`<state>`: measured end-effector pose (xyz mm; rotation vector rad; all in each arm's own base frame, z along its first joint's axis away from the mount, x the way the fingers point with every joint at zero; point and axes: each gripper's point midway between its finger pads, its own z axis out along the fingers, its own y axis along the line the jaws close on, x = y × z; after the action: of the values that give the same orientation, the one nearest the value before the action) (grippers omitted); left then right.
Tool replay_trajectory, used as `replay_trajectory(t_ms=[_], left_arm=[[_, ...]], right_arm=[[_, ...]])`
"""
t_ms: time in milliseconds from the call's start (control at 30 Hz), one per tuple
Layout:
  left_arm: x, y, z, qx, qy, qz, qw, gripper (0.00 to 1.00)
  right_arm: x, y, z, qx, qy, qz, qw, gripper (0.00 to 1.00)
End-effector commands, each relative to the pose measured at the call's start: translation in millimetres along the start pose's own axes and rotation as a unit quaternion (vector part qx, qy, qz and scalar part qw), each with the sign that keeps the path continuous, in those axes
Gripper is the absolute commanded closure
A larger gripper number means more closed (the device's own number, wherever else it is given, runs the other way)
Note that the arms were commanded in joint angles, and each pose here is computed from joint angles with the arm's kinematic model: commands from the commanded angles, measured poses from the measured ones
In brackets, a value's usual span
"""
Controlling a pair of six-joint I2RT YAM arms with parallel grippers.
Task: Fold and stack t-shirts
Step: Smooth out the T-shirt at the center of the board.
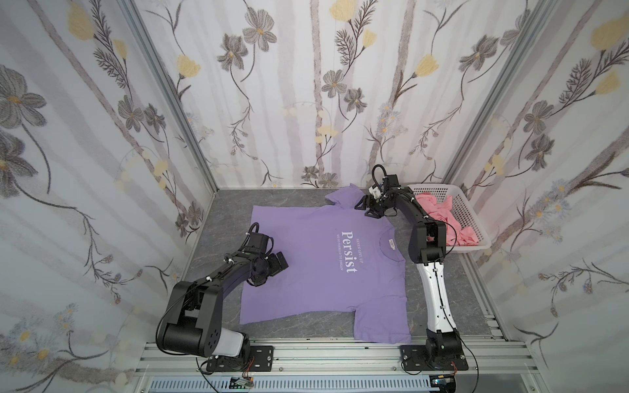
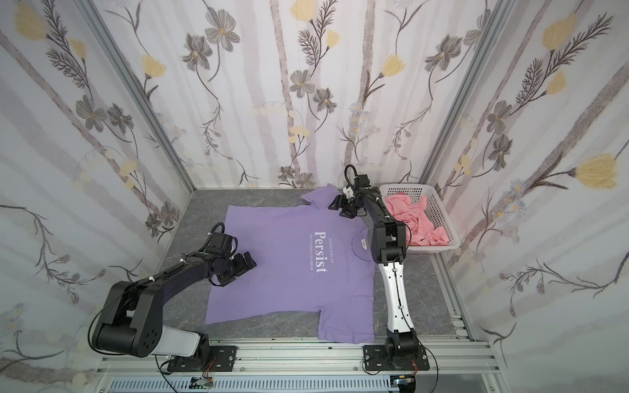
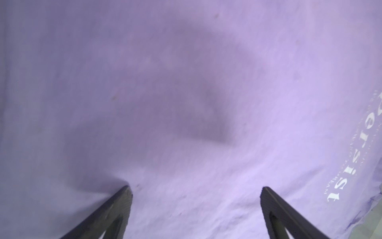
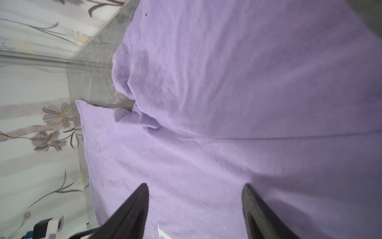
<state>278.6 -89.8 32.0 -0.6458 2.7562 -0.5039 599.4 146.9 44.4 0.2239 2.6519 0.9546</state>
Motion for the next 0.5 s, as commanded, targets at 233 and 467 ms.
replay_trajectory(t_ms=[233,467], left_arm=[[11,10,-42,0.003,-0.048,0.003,0.999,0.0],[-36,-44,-84,0.071,-0.119,0.041,0.99,0.0]], right_arm=[[-14,1,-12,-0.006,-0.014,0.01,1.0,0.29],[-30,49,-57,-0.04,-0.05,-0.056,0.996,0.28]])
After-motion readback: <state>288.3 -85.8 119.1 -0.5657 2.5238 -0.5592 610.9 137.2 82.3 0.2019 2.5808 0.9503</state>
